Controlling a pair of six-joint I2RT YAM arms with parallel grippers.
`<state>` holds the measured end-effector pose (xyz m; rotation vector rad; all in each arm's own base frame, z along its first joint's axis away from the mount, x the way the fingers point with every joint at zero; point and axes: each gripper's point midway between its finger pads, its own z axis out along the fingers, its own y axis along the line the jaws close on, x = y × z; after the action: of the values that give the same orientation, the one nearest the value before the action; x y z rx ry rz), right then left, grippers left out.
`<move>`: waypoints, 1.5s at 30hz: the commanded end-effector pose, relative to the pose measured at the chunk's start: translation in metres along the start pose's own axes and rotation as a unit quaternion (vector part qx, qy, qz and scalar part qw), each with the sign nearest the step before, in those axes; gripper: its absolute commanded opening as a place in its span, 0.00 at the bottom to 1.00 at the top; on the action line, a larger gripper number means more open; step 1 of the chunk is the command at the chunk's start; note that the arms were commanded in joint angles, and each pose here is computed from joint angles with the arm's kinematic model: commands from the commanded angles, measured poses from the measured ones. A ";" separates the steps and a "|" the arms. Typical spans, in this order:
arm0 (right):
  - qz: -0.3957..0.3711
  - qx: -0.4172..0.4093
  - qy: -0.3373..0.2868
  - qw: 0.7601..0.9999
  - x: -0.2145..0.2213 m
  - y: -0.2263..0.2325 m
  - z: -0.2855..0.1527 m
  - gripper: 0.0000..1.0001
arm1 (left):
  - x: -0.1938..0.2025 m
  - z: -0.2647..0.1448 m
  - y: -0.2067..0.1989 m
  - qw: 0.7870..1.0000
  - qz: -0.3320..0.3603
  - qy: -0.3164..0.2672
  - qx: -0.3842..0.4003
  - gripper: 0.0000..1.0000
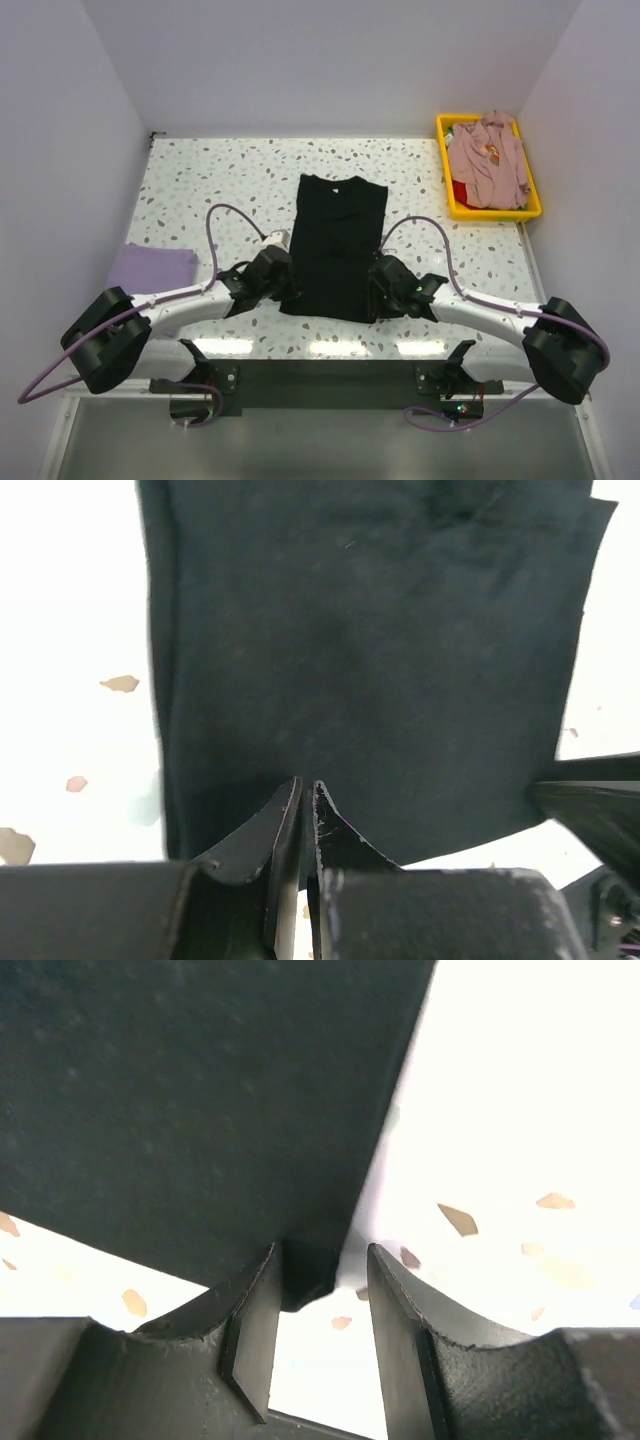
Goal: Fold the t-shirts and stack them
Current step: Fold the tshirt
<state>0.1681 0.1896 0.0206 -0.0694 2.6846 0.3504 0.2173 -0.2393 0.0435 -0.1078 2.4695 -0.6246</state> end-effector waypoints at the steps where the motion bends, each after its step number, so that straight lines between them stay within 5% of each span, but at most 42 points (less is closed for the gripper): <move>1: 0.025 -0.010 0.000 1.000 0.007 -0.002 -0.007 0.43 | 0.000 0.003 0.007 1.000 -0.003 -0.014 -0.004 0.10; 22: 0.031 -0.006 0.004 0.999 0.020 -0.018 -0.031 0.40 | 0.046 -0.006 0.026 0.998 -0.057 0.027 0.030 0.09; 26: 0.047 -0.009 -0.021 0.999 0.009 -0.020 -0.048 0.41 | 0.027 -0.024 0.009 0.997 -0.057 0.001 0.057 0.18; 36: 0.110 -0.088 -0.014 0.990 0.014 0.006 -0.052 0.42 | 0.019 -0.052 0.034 0.998 -0.058 -0.006 -0.013 0.50; 45: 0.147 -0.119 0.012 0.982 0.026 0.020 -0.027 0.41 | 0.048 -0.037 0.033 0.998 -0.052 0.039 0.026 0.51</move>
<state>0.1252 0.1877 0.0306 0.2038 2.7096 0.6557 0.1557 -0.1931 0.0254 -0.2129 2.5603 -0.6649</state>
